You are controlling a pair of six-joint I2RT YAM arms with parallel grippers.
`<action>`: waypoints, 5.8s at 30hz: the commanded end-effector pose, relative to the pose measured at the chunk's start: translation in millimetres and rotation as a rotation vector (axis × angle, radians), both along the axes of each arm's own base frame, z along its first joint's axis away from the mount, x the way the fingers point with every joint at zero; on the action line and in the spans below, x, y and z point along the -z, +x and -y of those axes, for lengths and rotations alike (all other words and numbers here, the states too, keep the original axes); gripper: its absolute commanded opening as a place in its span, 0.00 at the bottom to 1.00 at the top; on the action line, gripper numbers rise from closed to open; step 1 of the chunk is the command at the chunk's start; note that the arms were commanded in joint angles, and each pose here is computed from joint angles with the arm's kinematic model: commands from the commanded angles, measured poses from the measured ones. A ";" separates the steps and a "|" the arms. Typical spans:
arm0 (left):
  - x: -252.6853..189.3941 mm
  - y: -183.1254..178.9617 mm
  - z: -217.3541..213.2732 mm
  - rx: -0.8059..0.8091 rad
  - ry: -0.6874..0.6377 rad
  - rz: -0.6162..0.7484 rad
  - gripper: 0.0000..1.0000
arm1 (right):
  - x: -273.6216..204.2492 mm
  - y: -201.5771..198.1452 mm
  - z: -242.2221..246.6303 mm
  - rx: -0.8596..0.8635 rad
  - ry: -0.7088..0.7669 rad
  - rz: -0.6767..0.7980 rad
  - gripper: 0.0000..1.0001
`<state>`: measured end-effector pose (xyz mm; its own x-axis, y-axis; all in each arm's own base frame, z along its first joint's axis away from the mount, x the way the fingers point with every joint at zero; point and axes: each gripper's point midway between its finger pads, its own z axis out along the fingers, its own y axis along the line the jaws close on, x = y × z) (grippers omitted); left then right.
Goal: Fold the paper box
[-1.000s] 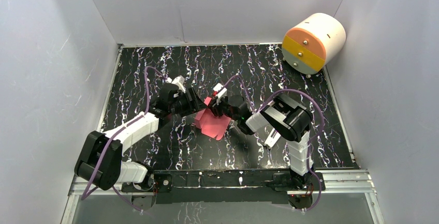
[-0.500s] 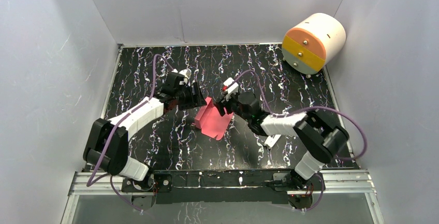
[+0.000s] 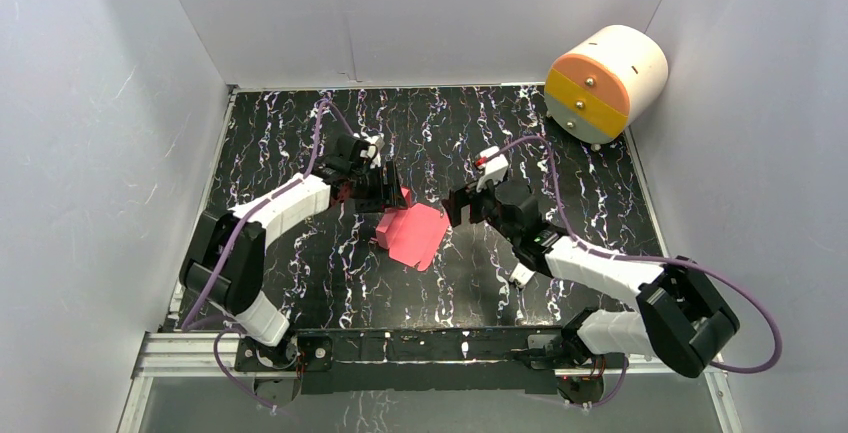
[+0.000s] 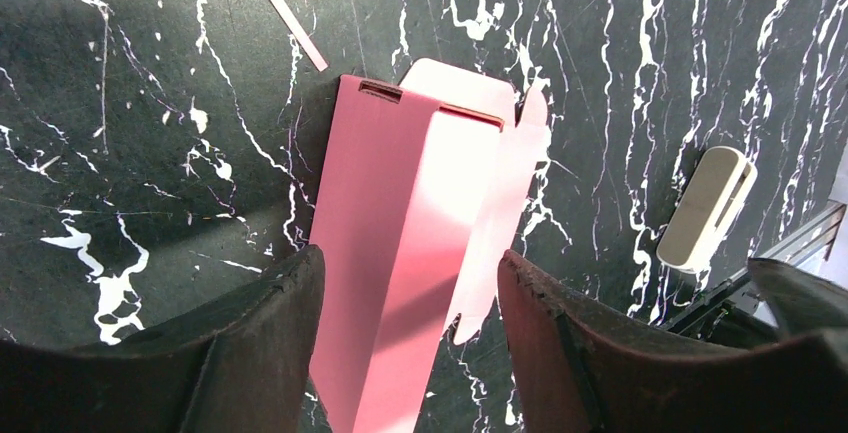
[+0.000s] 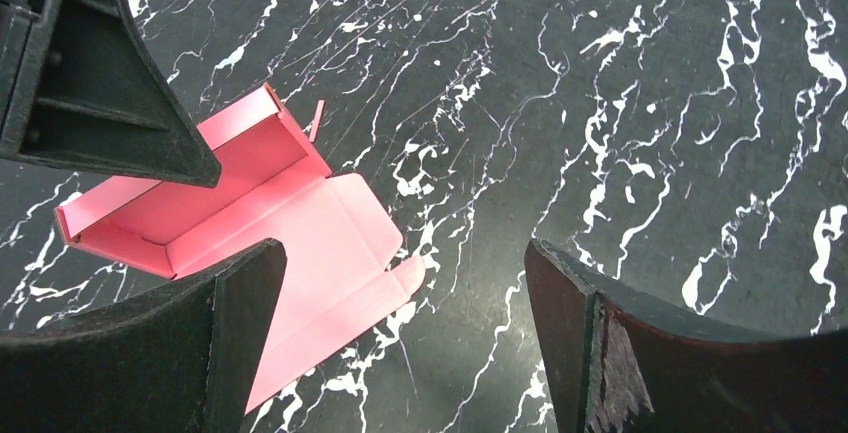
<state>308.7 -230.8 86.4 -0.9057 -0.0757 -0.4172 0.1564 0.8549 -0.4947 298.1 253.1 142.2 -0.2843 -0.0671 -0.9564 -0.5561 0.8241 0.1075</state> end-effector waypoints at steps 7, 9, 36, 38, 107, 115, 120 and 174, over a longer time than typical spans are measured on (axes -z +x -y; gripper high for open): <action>-4.8 -7.1 6.0 0.045 -0.010 -0.043 0.43 | -10.0 -18.0 2.0 -0.001 0.113 -0.128 0.99; -10.1 -6.9 6.3 0.036 -0.020 -0.035 0.40 | -10.1 -19.9 -1.7 -0.011 0.110 -0.165 0.99; -35.2 -26.5 16.3 -0.169 -0.392 0.072 0.29 | 11.0 -24.1 -13.4 0.103 0.015 -0.571 0.87; -33.7 -26.9 17.1 -0.180 -0.411 0.067 0.29 | 10.4 -26.7 -21.1 0.058 0.027 -0.579 0.79; -92.2 -19.7 -97.4 0.004 0.137 0.499 0.77 | -64.1 -1.7 -65.4 -0.588 -0.556 -0.075 0.97; -87.2 -6.3 -75.4 0.131 0.109 0.424 0.72 | -66.3 -6.8 -34.2 -0.481 -0.359 -0.102 0.85; -86.6 3.2 -62.7 0.201 0.087 0.397 0.69 | -51.8 -9.5 -29.7 -0.481 -0.302 -0.079 0.79; -63.4 7.3 -18.7 0.284 0.122 0.310 0.05 | -10.5 2.6 -39.9 -0.419 -0.291 -0.138 0.00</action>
<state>311.0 -211.9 122.8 -0.7356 0.2937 -0.6104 0.5638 0.7651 -0.3112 291.4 282.5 131.2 -0.3163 -0.4922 -0.8110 -0.8739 0.4837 0.0473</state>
